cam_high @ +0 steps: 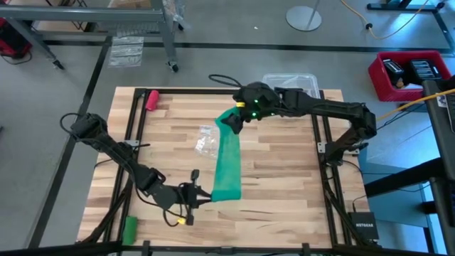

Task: Roll bandage
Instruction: Roll the green bandage

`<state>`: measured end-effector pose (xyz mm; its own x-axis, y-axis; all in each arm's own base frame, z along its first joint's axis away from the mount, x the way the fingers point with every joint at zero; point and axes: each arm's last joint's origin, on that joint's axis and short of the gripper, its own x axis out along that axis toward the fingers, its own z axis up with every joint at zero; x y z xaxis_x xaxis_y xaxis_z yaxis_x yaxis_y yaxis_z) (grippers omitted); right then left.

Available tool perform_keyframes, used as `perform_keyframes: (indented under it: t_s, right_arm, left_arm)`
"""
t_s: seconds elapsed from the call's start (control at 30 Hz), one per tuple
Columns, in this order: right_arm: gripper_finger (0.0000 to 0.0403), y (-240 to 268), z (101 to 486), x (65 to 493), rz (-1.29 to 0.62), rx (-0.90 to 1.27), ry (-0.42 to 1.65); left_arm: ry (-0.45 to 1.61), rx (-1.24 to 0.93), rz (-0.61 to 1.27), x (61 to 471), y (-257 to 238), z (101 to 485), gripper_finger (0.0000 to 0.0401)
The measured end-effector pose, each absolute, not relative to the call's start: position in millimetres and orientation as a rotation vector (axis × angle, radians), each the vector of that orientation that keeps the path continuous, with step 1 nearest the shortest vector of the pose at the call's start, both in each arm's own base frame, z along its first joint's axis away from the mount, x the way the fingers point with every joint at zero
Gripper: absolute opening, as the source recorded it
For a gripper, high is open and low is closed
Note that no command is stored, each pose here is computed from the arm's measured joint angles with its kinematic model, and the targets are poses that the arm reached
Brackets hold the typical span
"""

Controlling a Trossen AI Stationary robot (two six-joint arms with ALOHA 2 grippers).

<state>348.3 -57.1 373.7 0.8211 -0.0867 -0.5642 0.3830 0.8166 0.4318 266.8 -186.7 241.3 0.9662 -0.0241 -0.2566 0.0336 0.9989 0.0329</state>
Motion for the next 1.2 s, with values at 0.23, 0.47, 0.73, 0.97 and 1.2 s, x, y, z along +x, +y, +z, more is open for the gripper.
perform_keyframes:
  t_s: [0.23, 0.47, 0.73, 0.97, 1.2]
  right_arm:
    - [0.0282, -51, 379, 345, -0.073, 0.570, 0.584]
    - [0.0282, -49, 379, 344, -0.003, 0.553, 0.603]
    - [0.0282, -53, 387, 349, -0.083, 0.328, 0.484]
    - [0.0282, -61, 383, 345, -0.344, 0.268, 0.508]
    - [0.0282, -53, 393, 326, -0.202, 0.357, 0.556]
  left_arm:
    - [0.282, -0.008, 0.014, 272, -177, 239, 0.0013]
    - [0.270, -0.032, 0.027, 275, -173, 240, 0.0013]
    - [0.273, -0.036, 0.030, 275, -173, 240, 0.0013]
    - [0.272, -0.062, 0.015, 273, -176, 240, 0.0013]
    - [0.237, -0.090, -0.017, 272, -181, 244, 0.0013]
